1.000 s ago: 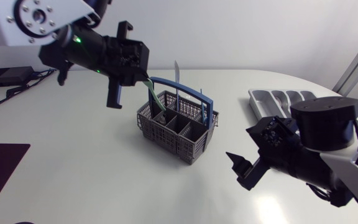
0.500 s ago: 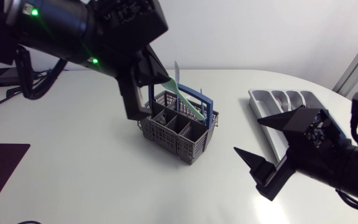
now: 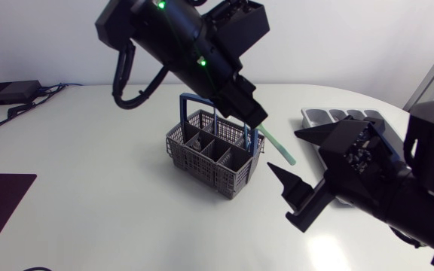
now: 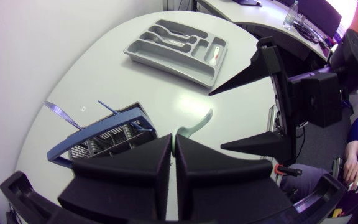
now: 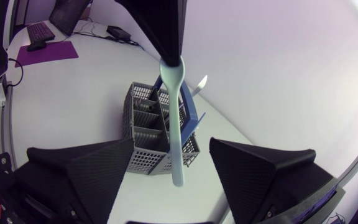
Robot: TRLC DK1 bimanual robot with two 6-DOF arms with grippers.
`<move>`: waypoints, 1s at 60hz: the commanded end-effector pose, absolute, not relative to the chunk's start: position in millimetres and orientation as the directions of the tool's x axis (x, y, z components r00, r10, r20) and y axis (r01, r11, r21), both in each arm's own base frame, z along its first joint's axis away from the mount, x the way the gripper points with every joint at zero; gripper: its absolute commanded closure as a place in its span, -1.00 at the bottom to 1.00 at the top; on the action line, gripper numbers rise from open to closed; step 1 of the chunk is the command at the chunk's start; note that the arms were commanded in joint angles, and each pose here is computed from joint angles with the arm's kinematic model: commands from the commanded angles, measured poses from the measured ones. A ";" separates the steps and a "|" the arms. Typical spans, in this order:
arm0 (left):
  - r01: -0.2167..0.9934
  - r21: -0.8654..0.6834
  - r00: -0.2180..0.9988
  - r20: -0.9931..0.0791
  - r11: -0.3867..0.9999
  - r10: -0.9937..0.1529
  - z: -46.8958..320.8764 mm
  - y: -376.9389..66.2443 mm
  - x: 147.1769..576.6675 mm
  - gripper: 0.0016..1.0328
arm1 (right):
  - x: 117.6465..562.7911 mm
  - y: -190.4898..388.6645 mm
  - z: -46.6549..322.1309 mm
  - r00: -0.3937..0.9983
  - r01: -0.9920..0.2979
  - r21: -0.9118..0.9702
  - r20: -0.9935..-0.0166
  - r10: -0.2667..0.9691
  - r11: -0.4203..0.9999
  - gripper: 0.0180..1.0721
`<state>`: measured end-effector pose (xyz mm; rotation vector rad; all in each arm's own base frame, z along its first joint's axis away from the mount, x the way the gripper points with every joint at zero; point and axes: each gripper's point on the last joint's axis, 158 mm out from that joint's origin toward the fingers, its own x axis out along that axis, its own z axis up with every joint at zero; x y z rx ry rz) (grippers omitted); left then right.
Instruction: Unload the cutlery basket into the drawer organizer.
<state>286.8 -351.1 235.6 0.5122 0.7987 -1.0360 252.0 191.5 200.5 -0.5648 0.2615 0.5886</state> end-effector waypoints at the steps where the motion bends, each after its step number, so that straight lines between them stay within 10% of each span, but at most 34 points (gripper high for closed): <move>1: 0.887 -0.052 0.242 -0.793 0.458 -0.560 231.9 -359.7 287.3 0.94 | 259.6 196.5 199.7 0.817 -0.574 -0.466 -0.379 0.434 0.673 -0.41; 19: 0.878 -0.124 0.178 -0.813 0.463 -0.555 217.5 -367.2 286.2 0.94 | 275.7 209.7 192.1 0.836 -0.548 -0.538 -0.361 0.412 0.640 0.49; 48: 0.878 -0.126 0.181 -0.807 0.462 -0.562 222.3 -366.8 285.7 0.93 | 276.5 211.4 185.3 0.827 -0.561 -0.539 -0.390 0.404 0.628 0.89; 60: 0.862 -0.124 0.231 -0.768 0.492 -0.597 246.5 -366.5 300.0 0.03 | 271.0 214.8 178.0 0.810 -0.586 -0.534 -0.409 0.420 0.609 0.89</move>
